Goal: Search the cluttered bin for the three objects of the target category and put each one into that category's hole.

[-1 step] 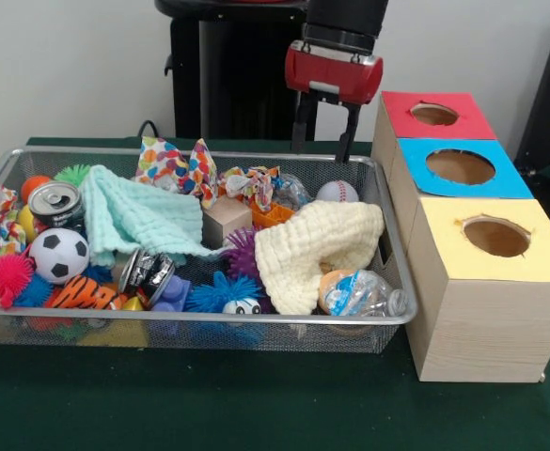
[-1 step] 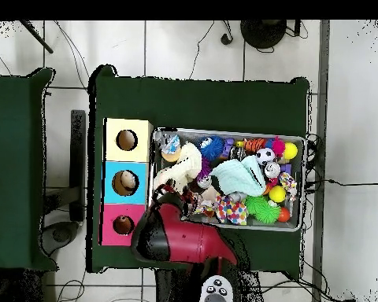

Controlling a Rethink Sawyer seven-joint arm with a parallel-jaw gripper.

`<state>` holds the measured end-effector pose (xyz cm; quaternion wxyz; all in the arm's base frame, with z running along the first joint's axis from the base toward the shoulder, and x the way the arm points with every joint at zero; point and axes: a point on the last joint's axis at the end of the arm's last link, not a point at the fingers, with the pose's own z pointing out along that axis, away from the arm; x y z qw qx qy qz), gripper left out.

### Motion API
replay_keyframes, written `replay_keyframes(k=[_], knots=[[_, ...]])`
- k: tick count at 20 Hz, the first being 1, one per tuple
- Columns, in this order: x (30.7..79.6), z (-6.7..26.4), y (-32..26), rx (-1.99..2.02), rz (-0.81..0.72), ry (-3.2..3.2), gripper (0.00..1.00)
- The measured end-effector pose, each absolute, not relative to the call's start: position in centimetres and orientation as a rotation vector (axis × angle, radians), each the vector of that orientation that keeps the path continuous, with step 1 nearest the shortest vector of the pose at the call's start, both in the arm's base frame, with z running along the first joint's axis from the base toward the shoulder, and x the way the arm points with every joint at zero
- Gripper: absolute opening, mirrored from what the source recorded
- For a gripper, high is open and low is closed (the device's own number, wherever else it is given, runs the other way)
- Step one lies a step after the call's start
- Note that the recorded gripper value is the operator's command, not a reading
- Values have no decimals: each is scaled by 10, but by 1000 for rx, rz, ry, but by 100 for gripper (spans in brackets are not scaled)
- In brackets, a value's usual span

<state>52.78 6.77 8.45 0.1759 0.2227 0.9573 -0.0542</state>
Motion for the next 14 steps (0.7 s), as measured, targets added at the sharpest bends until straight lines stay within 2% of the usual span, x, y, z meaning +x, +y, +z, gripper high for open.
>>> replay_keyframes(k=[14], knots=[[479, 52, 56, 532, -201, 2758, 100]])
